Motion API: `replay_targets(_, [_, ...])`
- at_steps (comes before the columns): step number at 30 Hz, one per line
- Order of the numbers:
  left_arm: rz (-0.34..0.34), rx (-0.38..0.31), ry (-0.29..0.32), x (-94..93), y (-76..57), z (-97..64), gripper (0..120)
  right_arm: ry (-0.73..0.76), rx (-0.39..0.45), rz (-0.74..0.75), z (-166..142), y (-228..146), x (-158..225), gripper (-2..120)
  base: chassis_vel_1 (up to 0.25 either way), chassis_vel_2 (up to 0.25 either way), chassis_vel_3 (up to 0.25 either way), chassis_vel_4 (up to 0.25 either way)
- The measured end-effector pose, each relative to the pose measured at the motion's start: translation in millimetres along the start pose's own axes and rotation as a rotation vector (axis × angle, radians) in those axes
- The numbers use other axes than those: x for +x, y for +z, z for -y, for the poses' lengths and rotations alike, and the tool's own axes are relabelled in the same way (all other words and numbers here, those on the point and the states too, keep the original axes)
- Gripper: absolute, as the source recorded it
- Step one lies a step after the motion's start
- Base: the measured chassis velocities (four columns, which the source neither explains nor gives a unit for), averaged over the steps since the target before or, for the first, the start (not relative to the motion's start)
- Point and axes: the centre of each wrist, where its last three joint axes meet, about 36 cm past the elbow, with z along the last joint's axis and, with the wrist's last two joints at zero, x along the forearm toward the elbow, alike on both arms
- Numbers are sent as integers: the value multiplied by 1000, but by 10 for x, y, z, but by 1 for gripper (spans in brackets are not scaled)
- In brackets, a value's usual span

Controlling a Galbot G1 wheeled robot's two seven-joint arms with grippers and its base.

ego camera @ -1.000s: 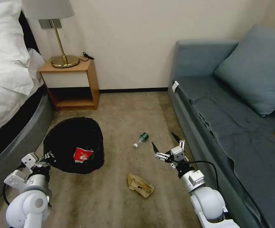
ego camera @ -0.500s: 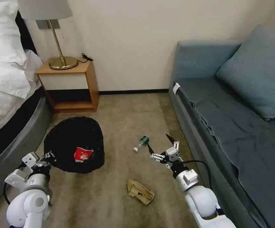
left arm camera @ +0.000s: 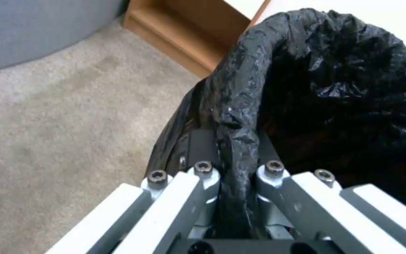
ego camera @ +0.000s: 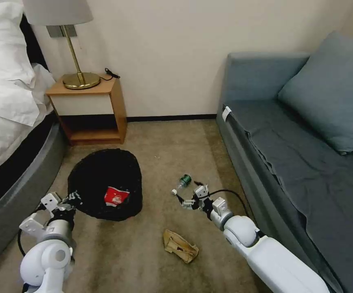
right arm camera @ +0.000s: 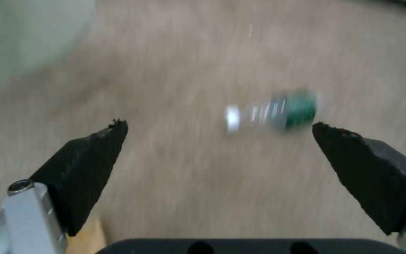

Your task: Pick up the trash bin, then pick up the garbage on the floor and place it into the trash bin.

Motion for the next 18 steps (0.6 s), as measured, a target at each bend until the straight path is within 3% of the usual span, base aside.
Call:
replay_targets(7, [-9, -2, 4, -100, 56, -190, 4, -27, -69, -239, 149, 116, -132, 100, 0, 0, 0, 0])
replay_targets(18, [-12, 5, -6, -208, 72, -464, 4, -265, -25, -379, 355, 117, -193, 100, 0, 0, 0, 0])
